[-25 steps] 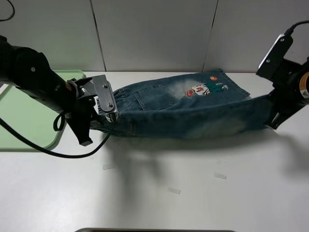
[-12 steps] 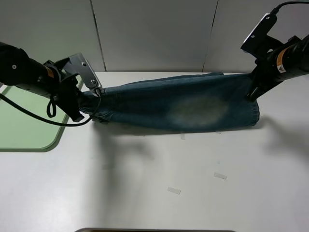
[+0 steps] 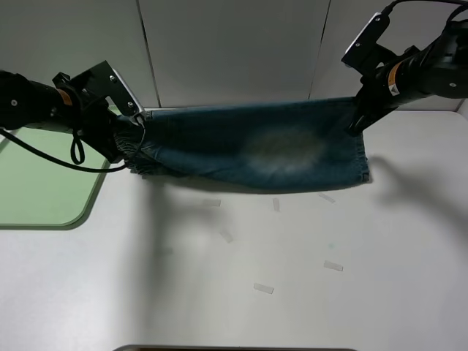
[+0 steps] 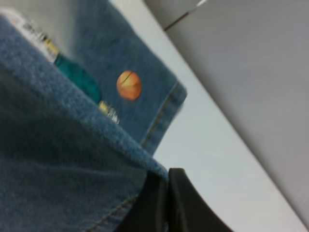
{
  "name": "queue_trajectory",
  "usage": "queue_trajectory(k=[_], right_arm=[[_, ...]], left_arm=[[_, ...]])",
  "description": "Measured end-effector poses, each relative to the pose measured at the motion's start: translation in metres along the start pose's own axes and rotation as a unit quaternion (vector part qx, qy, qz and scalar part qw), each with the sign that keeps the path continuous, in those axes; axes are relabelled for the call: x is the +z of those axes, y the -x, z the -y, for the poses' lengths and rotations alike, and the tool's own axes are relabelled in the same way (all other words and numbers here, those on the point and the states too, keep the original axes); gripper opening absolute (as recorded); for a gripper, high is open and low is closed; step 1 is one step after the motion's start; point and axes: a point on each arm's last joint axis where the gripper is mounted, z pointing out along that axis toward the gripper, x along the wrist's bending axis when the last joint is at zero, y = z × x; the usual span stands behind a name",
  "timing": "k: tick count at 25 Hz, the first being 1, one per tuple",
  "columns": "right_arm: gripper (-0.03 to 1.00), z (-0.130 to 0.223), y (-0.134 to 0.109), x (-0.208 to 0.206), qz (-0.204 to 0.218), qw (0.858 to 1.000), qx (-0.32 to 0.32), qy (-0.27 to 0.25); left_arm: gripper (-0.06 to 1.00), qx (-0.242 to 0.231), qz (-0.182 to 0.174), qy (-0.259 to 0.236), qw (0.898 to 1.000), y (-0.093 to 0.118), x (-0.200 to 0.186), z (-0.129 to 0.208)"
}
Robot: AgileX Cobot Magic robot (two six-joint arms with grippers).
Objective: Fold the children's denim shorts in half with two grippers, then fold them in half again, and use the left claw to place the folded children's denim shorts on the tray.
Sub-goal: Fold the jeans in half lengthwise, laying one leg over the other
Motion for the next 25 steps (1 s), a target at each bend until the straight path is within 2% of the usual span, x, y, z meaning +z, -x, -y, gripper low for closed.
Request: queue_trajectory(k=[5, 7, 15, 20, 25], right_arm=[[-0.03, -0.009, 0.007, 0.015, 0.006, 1.0, 0.001, 0.008], [-0.03, -0.011, 0.009, 0.02, 0.007, 1.0, 0.001, 0.009], [-0.03, -0.014, 0.025, 0.03, 0.022, 0.999, 0.01, 0.02], [-0.03, -0.01, 0.031, 0.033, 0.023, 0.999, 0.017, 0.046], [-0.03, -0.005, 0.029, 0.042, 0.016, 0.998, 0.021, 0.048]], left_arm=[[0.08, 0.045, 0.018, -0.011, 0.999, 0.014, 0.02, 0.014], [0.08, 0.057, 0.015, -0.007, 0.998, 0.016, 0.025, 0.017], [0.08, 0.051, -0.068, 0.048, 0.995, -0.004, 0.025, 0.014], [0.08, 0.048, -0.085, 0.047, 0.994, -0.012, 0.025, 0.022], [0.08, 0.051, -0.086, 0.048, 0.994, -0.013, 0.026, 0.023]])
